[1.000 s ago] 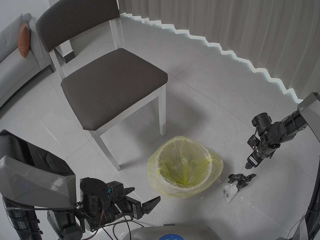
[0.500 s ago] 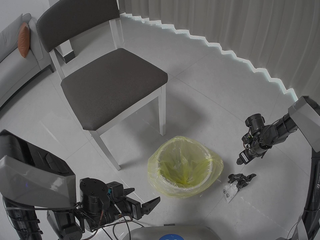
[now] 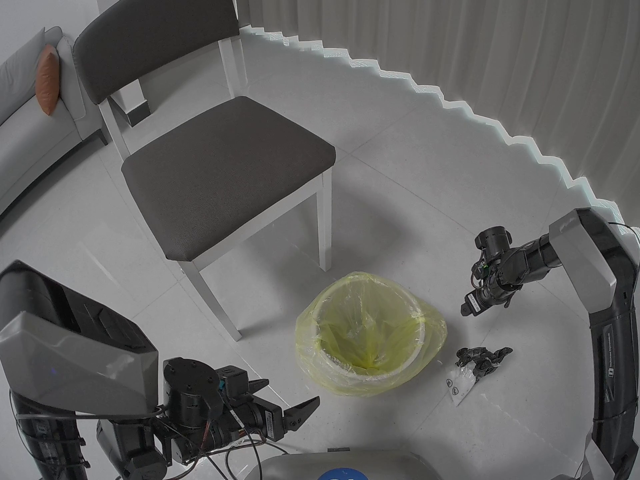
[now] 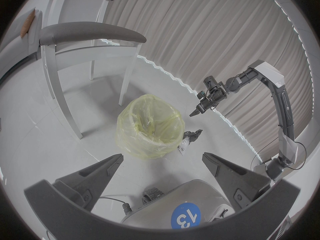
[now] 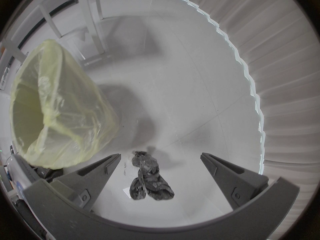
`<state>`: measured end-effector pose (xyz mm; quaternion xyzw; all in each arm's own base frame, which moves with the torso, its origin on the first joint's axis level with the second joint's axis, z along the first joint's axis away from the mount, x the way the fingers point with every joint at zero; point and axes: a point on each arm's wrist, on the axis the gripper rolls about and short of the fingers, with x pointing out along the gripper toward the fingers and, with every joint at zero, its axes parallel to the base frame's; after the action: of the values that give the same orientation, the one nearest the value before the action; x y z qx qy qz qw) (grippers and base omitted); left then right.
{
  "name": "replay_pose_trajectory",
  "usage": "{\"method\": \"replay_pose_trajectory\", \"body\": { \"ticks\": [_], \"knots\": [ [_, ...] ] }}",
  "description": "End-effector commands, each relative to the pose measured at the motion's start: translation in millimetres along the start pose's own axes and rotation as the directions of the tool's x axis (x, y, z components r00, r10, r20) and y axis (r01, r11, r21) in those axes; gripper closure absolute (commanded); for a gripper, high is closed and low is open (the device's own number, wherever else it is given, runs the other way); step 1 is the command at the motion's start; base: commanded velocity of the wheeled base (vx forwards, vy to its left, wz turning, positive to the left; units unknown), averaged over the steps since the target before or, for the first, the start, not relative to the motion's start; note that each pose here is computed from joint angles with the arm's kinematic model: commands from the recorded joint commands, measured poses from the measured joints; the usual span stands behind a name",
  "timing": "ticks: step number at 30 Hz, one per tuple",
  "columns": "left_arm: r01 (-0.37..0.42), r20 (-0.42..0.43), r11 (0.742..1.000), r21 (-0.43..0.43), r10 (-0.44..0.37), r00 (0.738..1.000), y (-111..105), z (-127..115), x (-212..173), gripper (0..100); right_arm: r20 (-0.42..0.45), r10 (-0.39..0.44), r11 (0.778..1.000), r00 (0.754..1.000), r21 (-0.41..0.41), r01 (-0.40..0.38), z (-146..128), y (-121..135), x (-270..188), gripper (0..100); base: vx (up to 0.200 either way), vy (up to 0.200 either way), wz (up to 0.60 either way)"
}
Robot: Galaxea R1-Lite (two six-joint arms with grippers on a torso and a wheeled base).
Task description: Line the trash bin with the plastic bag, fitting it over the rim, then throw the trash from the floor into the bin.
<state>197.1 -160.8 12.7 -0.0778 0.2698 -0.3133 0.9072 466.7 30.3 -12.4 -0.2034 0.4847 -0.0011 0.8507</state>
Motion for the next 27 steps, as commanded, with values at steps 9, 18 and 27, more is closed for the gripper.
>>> {"method": "replay_pose_trajectory", "body": {
  "ticks": [9, 18, 27],
  "knots": [
    [-0.011, -0.051, 1.0, -0.003, 0.011, 0.999, 3, -13, 8, 0, -0.135, 0.023, 1.0, 0.991, -0.016, -0.025, -3, 0, 61, 0, 0.0, 0.0, 0.0],
    [-0.018, -0.066, 1.0, -0.003, 0.018, 0.998, 5, -17, 11, 0, -0.275, 0.053, 0.996, 0.96, -0.051, -0.07, -34, 18, 97, 0, 0.0, 0.0, 0.0],
    [-0.023, -0.084, 1.0, -0.005, 0.022, 0.996, 6, -22, 15, 0, -0.421, 0.088, 0.989, 0.903, -0.068, -0.128, -55, 25, 100, 0, 0.0, 0.0, 0.0]
  ]
}}
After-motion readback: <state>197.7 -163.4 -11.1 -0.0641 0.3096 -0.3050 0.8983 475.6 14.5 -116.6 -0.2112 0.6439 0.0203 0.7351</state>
